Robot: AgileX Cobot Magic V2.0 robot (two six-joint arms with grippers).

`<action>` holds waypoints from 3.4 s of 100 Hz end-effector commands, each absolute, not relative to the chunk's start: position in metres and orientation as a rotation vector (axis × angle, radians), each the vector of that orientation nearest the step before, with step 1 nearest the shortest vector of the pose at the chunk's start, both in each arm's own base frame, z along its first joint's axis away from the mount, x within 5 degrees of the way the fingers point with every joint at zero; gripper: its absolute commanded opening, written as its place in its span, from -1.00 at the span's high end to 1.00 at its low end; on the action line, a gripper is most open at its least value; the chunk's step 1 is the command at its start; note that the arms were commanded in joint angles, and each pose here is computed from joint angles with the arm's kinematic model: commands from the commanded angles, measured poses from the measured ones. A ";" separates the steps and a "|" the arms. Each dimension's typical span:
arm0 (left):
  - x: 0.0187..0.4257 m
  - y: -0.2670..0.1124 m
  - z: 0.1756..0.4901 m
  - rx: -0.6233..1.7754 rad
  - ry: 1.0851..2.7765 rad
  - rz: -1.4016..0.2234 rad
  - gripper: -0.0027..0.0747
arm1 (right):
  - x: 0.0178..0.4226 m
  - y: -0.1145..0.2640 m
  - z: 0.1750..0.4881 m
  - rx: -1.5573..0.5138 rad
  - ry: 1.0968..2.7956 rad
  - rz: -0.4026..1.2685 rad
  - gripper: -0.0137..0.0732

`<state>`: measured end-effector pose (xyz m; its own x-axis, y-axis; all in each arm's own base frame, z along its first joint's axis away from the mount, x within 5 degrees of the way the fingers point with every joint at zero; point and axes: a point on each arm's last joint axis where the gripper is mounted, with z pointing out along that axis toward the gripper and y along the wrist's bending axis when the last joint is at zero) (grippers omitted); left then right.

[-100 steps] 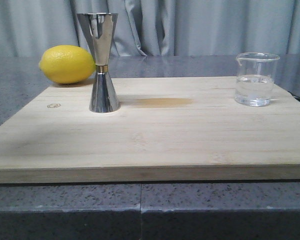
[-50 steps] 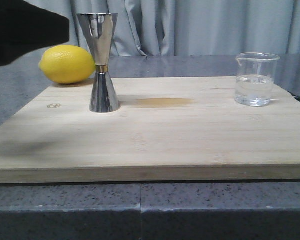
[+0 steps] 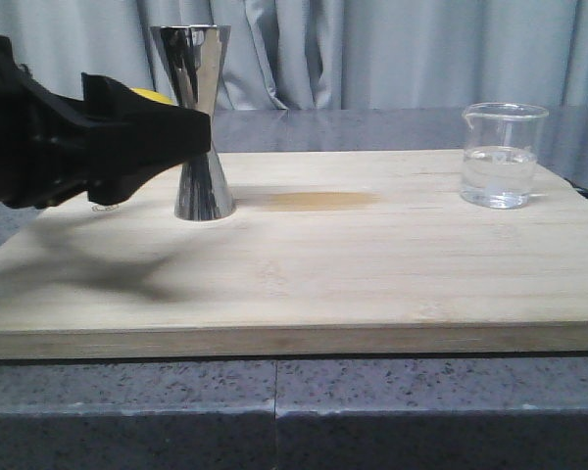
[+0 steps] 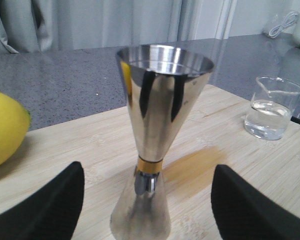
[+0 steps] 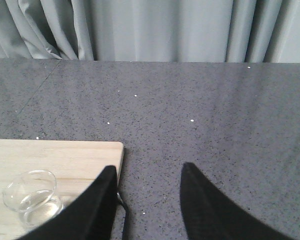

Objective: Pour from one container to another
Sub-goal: 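Move the left gripper to the steel jigger and close around its waist, then lift the steel jigger upright with the left gripper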

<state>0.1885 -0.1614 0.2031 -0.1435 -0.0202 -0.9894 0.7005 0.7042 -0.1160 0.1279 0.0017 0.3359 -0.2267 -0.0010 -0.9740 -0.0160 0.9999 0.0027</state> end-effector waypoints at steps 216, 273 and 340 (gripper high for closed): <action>0.221 -0.188 0.222 0.573 1.405 -0.806 -0.10 | 0.130 0.001 0.357 -0.024 1.658 -0.005 0.04; 0.222 -0.188 0.215 0.594 1.475 -0.775 0.29 | 0.130 0.001 0.358 -0.024 1.652 -0.005 0.04; 0.222 -0.188 0.215 0.599 1.477 -0.774 0.98 | 0.130 0.001 0.358 -0.024 1.652 -0.005 0.04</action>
<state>0.2202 -0.1871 0.1959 -0.1359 -0.0081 -0.9907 0.7567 0.6446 -0.1091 0.1287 0.0016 0.3393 -0.1896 -0.0026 -0.9819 -0.0150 0.9999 0.0003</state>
